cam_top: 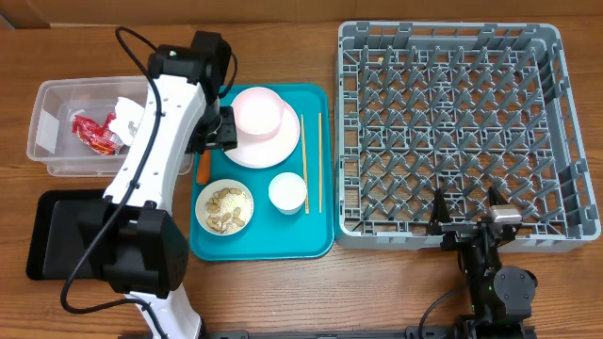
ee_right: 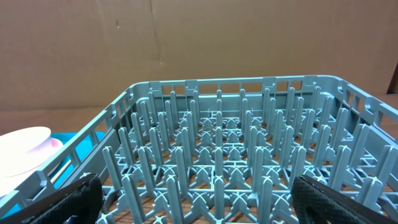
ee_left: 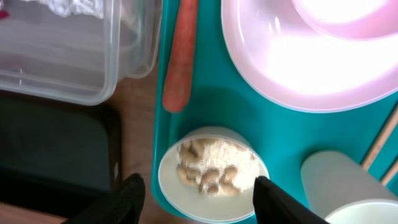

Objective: Sort waste into correct bins and load items into the dishwasher
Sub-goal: 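Lower the left gripper and grasp the orange carrot lengthwise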

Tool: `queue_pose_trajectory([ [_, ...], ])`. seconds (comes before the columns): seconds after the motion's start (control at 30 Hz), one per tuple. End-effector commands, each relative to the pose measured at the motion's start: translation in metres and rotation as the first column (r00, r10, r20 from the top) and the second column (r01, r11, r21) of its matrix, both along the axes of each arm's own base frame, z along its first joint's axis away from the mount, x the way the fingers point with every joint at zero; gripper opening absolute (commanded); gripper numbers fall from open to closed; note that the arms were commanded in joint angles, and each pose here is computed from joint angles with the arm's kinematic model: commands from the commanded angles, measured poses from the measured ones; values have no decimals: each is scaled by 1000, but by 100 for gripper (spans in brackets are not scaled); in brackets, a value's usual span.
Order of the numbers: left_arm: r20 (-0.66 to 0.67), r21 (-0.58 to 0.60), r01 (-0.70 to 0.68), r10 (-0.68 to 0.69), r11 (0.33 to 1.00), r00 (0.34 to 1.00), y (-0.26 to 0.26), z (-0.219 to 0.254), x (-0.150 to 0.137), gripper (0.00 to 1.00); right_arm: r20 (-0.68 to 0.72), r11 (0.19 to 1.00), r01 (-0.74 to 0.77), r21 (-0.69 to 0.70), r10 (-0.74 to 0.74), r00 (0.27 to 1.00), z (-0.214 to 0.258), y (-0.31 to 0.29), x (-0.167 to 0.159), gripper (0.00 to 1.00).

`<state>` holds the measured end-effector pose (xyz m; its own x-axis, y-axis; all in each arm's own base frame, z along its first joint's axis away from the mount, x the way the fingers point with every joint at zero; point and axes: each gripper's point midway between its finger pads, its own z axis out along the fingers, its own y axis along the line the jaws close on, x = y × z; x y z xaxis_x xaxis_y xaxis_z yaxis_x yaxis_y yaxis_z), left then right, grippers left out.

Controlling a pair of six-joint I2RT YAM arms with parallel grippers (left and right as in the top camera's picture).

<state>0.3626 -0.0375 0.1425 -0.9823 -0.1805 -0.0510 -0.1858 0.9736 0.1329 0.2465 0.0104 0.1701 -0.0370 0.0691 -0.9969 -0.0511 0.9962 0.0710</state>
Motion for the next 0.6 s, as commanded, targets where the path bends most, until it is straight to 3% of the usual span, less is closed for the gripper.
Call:
queue_pose_trajectory([
  [0.0,-3,31,18,-18,999,1000,6,-13,-2,59,-4,1000,1,-5,-1,1000,-3,0,0,100],
  [0.43,14,135,8,-10,991,1000,28,-81,-5,50,-4,1000,1,-5,-1,1000,-3,0,0,100],
  [0.57,20,137,41,-44,990,999,33,-91,-4,39,-4,1000,1,-5,-1,1000,-3,0,0,100],
])
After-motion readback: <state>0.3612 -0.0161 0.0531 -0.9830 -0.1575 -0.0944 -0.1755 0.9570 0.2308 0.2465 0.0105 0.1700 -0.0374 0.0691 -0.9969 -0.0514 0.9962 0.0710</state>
